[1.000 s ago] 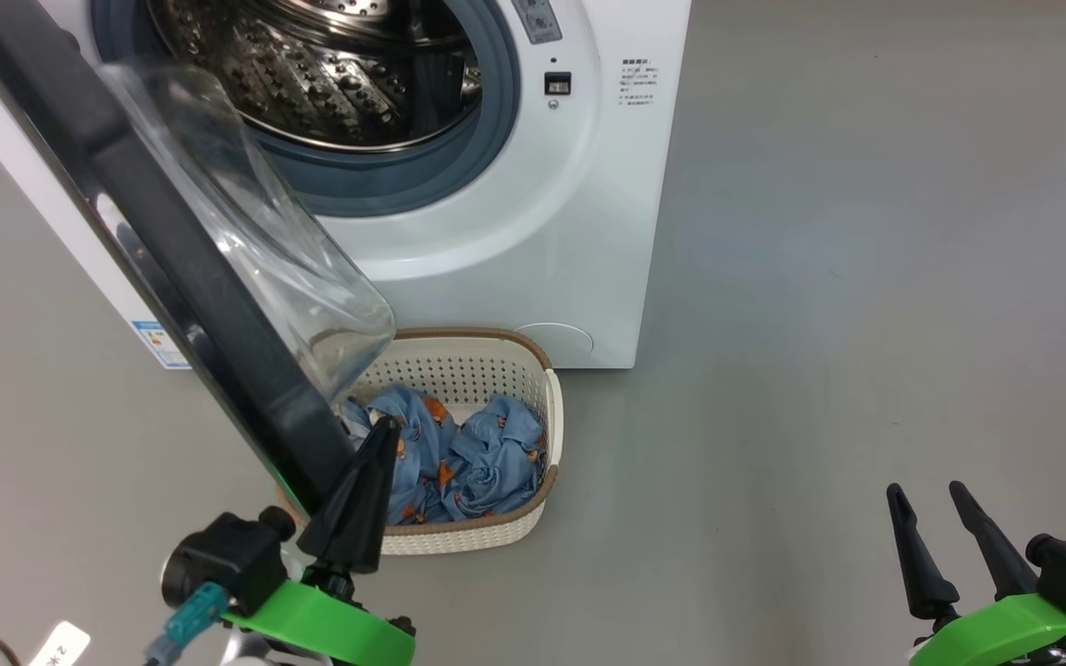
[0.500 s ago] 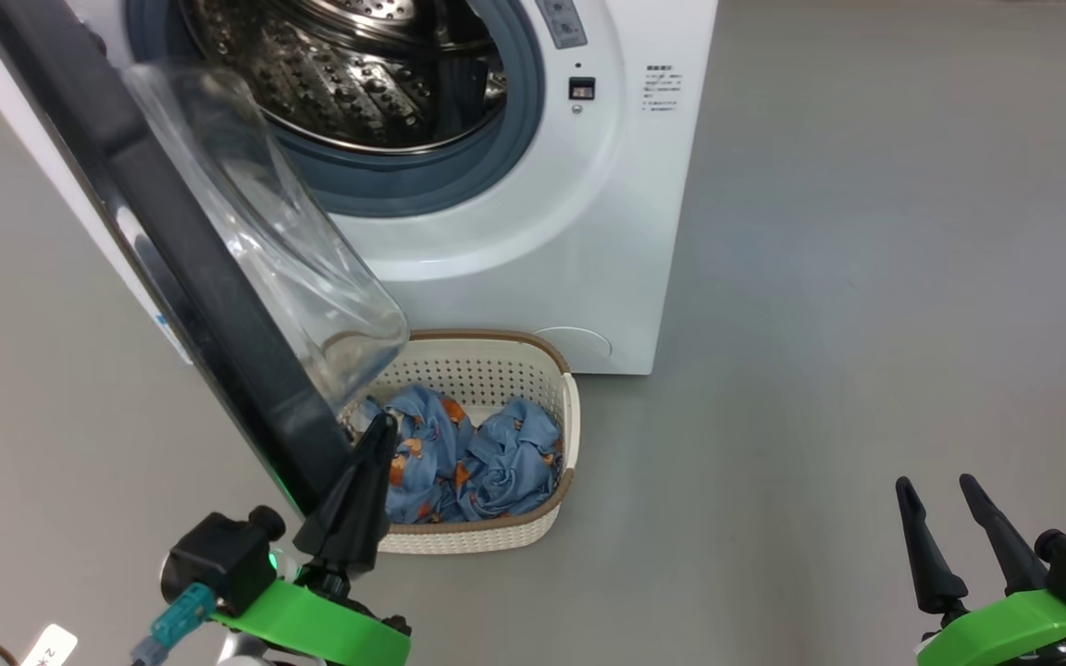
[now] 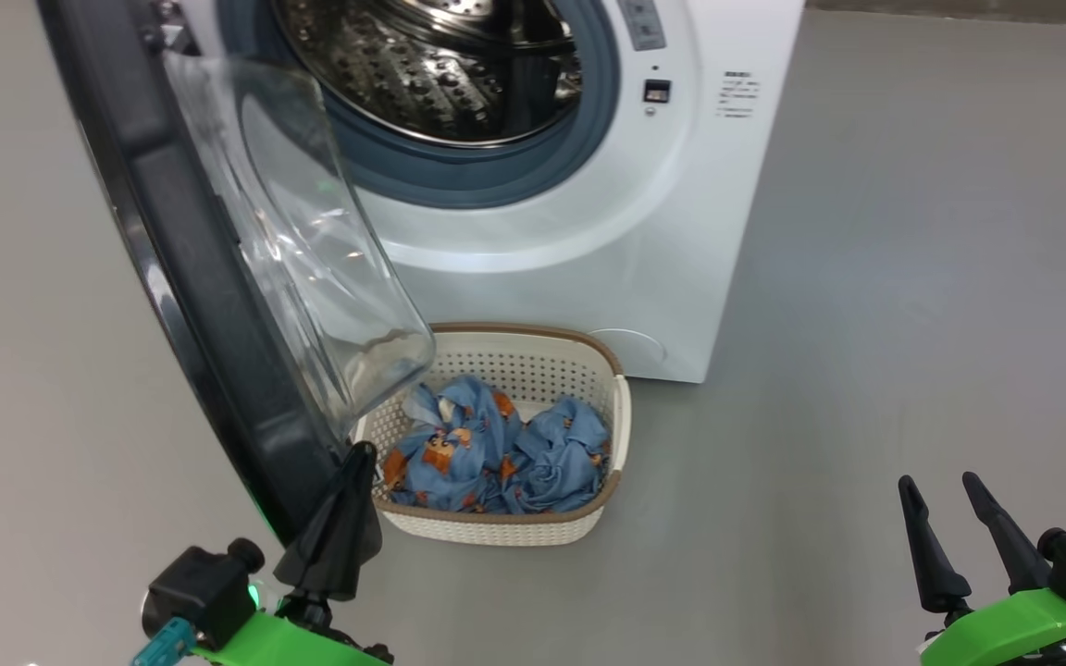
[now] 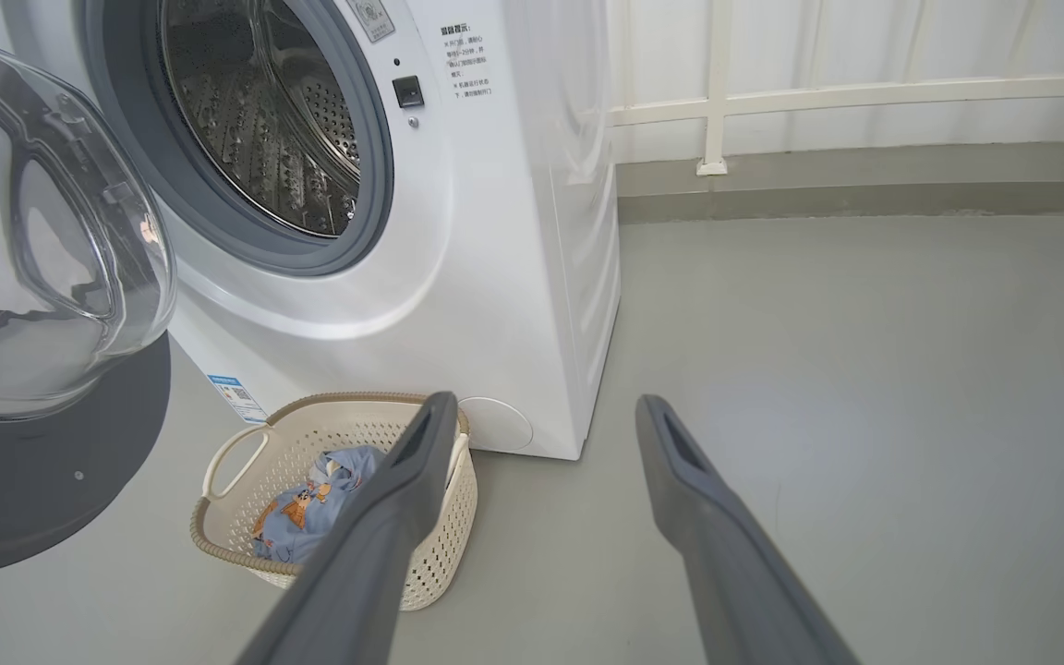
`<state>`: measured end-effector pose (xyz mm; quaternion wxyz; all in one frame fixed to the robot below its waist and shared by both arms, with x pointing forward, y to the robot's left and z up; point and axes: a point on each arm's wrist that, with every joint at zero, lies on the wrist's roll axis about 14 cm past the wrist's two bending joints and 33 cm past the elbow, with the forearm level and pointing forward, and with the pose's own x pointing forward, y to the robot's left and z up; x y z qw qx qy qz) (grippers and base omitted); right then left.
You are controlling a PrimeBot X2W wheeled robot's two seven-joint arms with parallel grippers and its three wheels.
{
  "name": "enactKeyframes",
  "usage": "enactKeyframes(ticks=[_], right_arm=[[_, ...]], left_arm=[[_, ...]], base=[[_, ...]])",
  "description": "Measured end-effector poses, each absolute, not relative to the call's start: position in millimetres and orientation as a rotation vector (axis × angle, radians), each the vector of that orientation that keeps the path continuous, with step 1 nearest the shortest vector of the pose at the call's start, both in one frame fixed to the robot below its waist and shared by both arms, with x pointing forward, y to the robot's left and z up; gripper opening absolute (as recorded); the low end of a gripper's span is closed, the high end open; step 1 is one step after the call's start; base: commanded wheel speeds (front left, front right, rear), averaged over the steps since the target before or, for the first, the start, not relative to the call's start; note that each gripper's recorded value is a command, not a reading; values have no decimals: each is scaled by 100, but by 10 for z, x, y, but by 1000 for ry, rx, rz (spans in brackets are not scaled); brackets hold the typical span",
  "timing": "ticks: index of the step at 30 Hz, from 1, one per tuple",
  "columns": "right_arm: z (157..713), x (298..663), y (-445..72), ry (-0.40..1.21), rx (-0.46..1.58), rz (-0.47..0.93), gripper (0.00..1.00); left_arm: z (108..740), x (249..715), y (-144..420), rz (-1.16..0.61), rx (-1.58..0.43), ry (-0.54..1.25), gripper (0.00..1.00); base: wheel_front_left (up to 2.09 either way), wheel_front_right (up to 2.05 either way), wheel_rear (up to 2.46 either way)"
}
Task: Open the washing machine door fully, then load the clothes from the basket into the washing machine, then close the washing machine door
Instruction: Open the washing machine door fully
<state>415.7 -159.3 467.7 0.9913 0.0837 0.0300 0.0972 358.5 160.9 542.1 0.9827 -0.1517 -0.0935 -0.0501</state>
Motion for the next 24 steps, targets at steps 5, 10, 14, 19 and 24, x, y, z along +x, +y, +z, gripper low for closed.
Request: enactKeyframes(ticks=[5,10,14,19,24], right_arm=[[4681,4210,-1485,60,167,226,100],[4682,4272,-1329,61,168,268,100],[4677,4317,-1209,63,169,299,100],[4654,4370,-1073,69,167,334,100],[4609,4408,-959,81,170,362,100]], left_arm=[[5392,3508,1739,-58,-290,-185,0],[5347,3400,1965,16,-274,-180,0],[5311,3299,2201,95,-259,-175,0],[5297,3192,2458,183,-238,-175,0],[5280,3088,2718,277,-207,-170,0]], base=[[0,0,0],[0,0,0],[0,0,0],[0,0,0],[0,0,0]])
